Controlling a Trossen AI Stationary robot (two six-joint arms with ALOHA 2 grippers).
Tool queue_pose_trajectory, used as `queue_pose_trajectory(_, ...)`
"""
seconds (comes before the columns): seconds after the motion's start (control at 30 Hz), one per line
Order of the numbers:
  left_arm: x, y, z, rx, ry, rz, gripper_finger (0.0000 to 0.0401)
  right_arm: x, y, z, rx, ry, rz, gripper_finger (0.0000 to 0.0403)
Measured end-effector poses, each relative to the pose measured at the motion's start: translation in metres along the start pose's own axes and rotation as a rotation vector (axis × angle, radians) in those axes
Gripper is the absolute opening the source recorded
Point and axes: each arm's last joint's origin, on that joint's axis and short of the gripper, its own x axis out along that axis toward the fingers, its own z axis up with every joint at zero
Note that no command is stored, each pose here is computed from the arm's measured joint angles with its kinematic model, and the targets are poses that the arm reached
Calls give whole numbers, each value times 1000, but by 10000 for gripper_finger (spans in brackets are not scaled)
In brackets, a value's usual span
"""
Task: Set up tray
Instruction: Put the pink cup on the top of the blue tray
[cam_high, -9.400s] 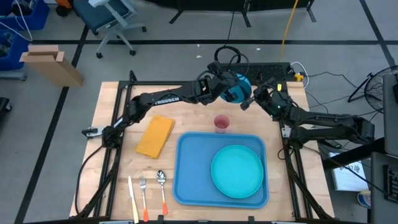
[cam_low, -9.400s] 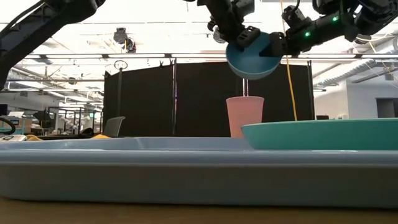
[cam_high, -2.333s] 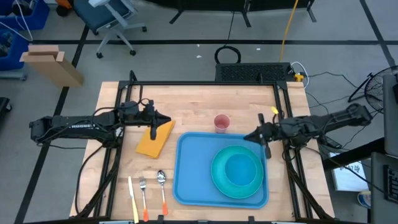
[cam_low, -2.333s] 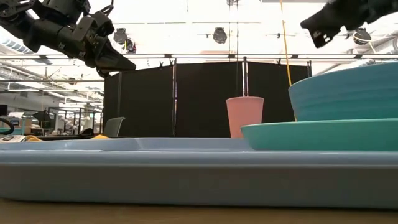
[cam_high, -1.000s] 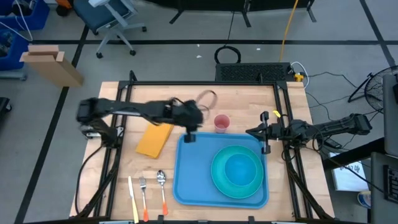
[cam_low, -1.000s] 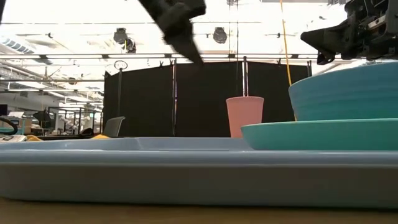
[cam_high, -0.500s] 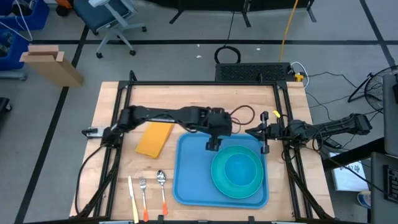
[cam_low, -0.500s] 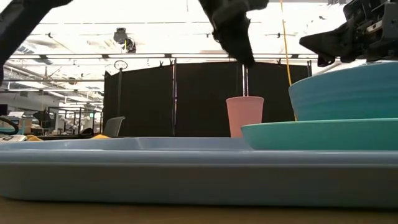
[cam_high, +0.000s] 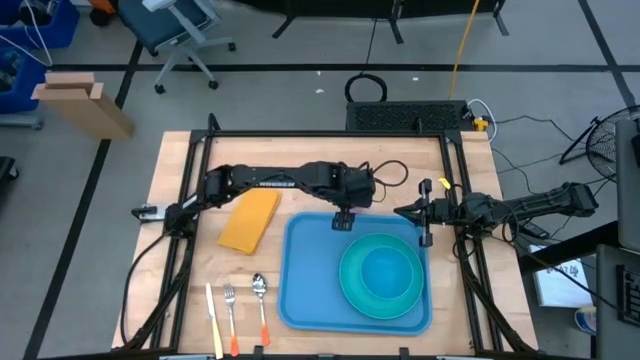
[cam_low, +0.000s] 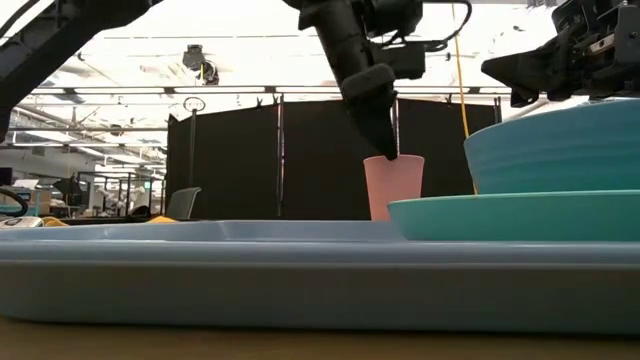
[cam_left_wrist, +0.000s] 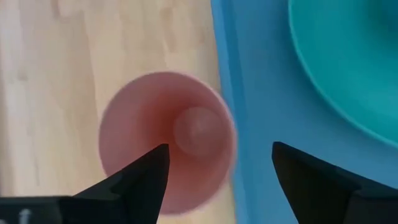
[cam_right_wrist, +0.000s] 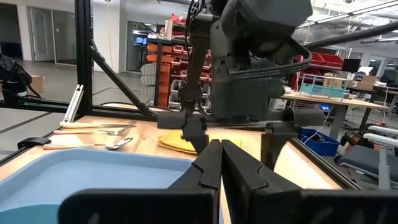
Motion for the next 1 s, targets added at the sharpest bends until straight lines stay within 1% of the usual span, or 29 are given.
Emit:
queue_pose_trajectory(0.07, 9, 1, -2, 26, -18, 17, 278, 0, 0, 0, 0, 0, 0, 1)
queue_pose_trajectory(0.17, 19, 3, -8, 52, 7, 39, 271, 0, 0, 0, 1, 0, 0, 1)
queue_pose_trajectory(0.3, 20, 8, -11, 49, -2, 30, 256, 0, 0, 0, 3, -1, 0, 1)
queue_pose_trajectory(0.43, 26, 7, -15, 66, 15, 25, 229, 0, 0, 0, 1, -1, -1, 1)
queue_pose_trajectory(0.5, 27, 7, -14, 68, -1, 28, 205, 0, 0, 0, 0, -1, -1, 1)
queue_pose_trajectory(0.57, 28, 8, -14, 59, -7, 30, 172, 0, 0, 0, 0, -1, -1, 1)
queue_pose_trajectory(0.7, 28, 3, -9, 71, -44, 31, 87, 0, 0, 0, 0, -1, -3, 1)
queue_pose_trajectory(0.8, 27, 1, -8, 86, -50, 24, 21, 0, -1, 0, -2, 2, -30, 0)
queue_pose_trajectory(0.83, 26, 1, -7, 89, -52, 24, 13, 0, -1, 0, -3, 3, -35, 0)
queue_pose_trajectory(0.9, 23, 1, -4, 107, -61, 37, 12, 0, -1, 0, -3, 4, -38, 0)
queue_pose_trajectory(1.0, 10, -3, 1, 141, -47, 95, 7, 0, -1, 0, -2, 4, -38, 0)
